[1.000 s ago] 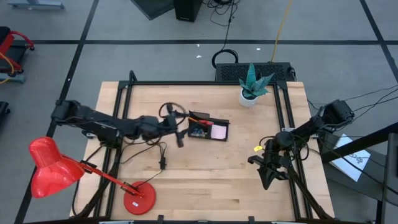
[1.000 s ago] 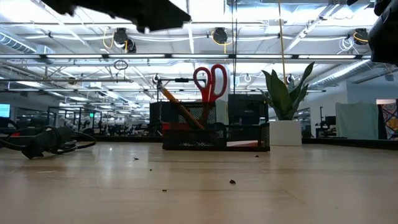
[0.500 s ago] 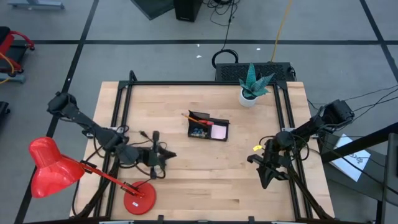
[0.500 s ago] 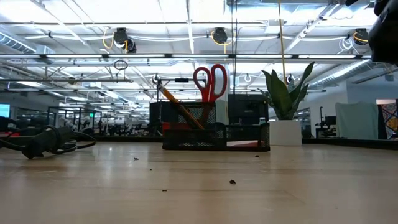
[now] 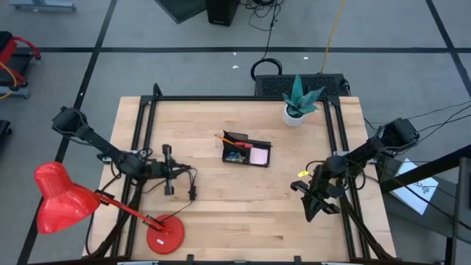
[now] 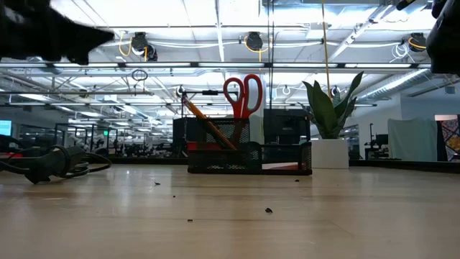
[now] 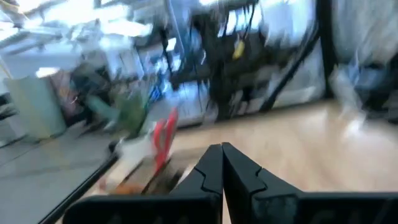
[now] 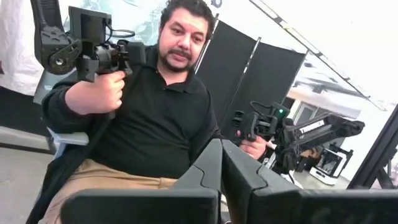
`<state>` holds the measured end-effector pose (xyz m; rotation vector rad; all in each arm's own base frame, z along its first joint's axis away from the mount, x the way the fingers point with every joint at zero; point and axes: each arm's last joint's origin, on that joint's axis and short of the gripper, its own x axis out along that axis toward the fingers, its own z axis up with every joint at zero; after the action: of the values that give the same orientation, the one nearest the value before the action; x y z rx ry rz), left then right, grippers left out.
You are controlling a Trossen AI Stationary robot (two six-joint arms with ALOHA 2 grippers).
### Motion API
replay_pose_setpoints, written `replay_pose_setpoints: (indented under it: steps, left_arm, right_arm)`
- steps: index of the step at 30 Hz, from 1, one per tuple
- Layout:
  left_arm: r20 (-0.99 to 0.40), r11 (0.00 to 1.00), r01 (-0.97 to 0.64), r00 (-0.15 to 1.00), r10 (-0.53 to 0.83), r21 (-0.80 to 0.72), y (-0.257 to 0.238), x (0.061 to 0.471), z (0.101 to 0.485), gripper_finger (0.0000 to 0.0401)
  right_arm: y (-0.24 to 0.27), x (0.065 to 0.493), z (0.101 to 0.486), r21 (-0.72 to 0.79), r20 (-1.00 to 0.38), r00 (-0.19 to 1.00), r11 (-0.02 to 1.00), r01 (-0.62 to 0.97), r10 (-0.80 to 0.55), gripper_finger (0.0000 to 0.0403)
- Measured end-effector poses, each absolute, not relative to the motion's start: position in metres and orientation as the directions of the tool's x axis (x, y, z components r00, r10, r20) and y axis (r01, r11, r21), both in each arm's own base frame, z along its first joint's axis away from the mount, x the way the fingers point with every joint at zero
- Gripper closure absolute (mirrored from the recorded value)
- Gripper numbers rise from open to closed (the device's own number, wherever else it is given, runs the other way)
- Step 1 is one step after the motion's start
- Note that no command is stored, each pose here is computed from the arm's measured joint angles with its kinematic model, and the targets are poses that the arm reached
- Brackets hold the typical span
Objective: Pick and place office supplies into organizer
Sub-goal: Return to Home Position
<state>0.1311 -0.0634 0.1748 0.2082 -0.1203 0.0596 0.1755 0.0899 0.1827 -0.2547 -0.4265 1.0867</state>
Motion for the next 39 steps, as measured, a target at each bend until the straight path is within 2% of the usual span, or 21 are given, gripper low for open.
replay_pose_setpoints:
  steps: [5,9,11,14,19,24,28,32,39]
  left_arm:
    - [-0.010,0.950,-0.105,0.994,0.113,0.295,-0.061,0.135,0.178,0.0399]
    - [-0.005,0.931,0.037,0.999,-0.038,0.363,-0.061,0.133,0.185,0.0399]
    - [0.010,0.923,0.060,0.998,-0.069,0.379,-0.057,0.132,0.187,0.0399]
    - [0.032,0.926,0.055,0.997,-0.072,0.374,-0.047,0.133,0.190,0.0399]
    - [-0.016,0.946,0.087,0.996,-0.086,0.314,-0.032,0.136,0.185,0.0400]
    - [0.017,0.946,0.149,0.987,-0.160,0.289,-0.029,0.132,0.182,0.0400]
    - [0.048,0.917,0.309,0.943,-0.331,0.254,-0.032,0.128,0.183,0.0399]
    - [0.042,0.829,0.506,0.847,-0.530,0.239,-0.036,0.125,0.182,0.0400]
    - [0.040,0.757,0.605,0.774,-0.631,0.246,-0.039,0.123,0.182,0.0399]
  right_arm:
    - [0.088,0.178,0.180,-0.385,0.186,0.418,0.457,-0.802,0.889,0.0403]
    - [0.084,0.180,0.179,-0.378,0.180,0.438,0.473,-0.796,0.881,0.0403]
    - [0.082,0.180,0.179,-0.379,0.180,0.446,0.481,-0.791,0.876,0.0403]
    - [0.080,0.181,0.179,-0.379,0.180,0.456,0.489,-0.786,0.872,0.0403]
    - [0.080,0.181,0.179,-0.379,0.179,0.455,0.488,-0.786,0.872,0.0403]
    - [0.080,0.181,0.179,-0.369,0.179,0.455,0.488,-0.791,0.872,0.0403]
    - [0.080,0.181,0.179,-0.356,0.179,0.455,0.488,-0.797,0.872,0.0403]
    - [0.080,0.181,0.179,-0.355,0.179,0.454,0.487,-0.798,0.873,0.0403]
    - [0.080,0.181,0.179,-0.360,0.176,0.454,0.486,-0.796,0.874,0.0403]
